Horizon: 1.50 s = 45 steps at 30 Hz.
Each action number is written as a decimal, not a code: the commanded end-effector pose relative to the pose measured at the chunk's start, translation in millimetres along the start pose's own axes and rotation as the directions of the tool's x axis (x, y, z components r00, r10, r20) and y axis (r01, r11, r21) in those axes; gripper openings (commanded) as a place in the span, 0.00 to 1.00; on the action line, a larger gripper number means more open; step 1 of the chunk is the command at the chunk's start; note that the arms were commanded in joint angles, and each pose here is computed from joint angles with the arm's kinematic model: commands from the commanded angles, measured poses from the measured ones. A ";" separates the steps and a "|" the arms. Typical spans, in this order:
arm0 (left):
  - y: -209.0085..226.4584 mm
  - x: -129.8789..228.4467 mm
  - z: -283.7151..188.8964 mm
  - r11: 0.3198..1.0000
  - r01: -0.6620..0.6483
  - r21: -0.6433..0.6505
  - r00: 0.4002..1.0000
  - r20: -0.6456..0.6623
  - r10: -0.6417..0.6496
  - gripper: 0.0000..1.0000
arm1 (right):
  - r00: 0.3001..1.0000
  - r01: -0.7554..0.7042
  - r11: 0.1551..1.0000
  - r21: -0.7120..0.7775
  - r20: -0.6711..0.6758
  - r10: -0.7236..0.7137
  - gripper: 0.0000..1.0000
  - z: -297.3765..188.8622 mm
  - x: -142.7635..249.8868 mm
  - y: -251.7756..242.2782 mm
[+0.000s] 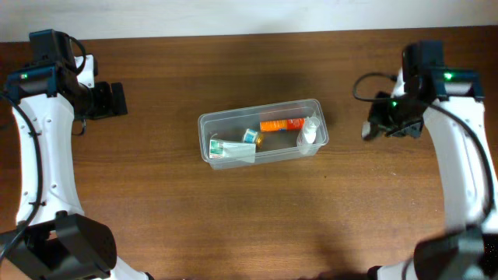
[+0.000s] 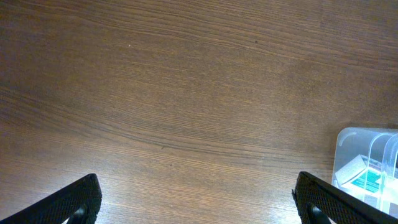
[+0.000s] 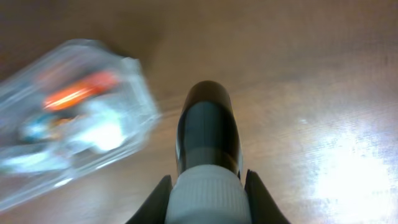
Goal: Pack container
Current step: 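Grasp the dark brown bottle with the right gripper, then place the brown bottle into the container and open right gripper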
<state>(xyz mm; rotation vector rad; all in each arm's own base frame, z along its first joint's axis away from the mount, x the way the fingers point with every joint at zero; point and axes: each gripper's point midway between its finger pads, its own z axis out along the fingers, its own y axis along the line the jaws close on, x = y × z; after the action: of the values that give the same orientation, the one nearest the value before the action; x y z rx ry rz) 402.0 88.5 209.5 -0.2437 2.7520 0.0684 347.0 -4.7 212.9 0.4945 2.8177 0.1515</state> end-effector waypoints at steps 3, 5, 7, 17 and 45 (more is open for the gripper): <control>0.5 -2.8 -9.5 1.000 0.012 0.002 1.000 0.026 -0.012 0.99 | 0.958 0.200 0.975 -0.099 0.230 -0.173 0.12 -86.5 6.8 61.6; 0.5 -2.8 -9.5 1.000 0.012 0.002 1.000 0.026 -0.012 0.99 | 0.936 0.278 0.951 -0.132 0.258 -0.238 0.12 -93.1 17.0 87.8; 0.5 -2.8 -9.5 1.000 0.012 0.002 1.000 0.026 -0.012 0.99 | 0.921 0.339 0.928 -0.152 0.257 -0.294 0.12 -89.5 26.6 109.9; 0.5 -2.8 -9.5 1.000 0.012 0.002 1.000 0.026 -0.012 0.99 | 0.900 0.434 0.898 -0.069 0.073 -0.429 0.13 26.2 40.0 169.0; 0.5 -2.8 -9.5 1.000 0.012 0.002 1.000 0.026 -0.012 0.99 | 0.930 0.341 0.940 -0.033 -0.134 -0.342 0.14 138.1 63.1 167.7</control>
<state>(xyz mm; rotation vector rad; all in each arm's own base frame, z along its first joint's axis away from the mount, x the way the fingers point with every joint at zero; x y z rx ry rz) 402.0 88.5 209.5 -0.2437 2.7520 0.0684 382.9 178.3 90.1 -0.0251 2.9885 0.1166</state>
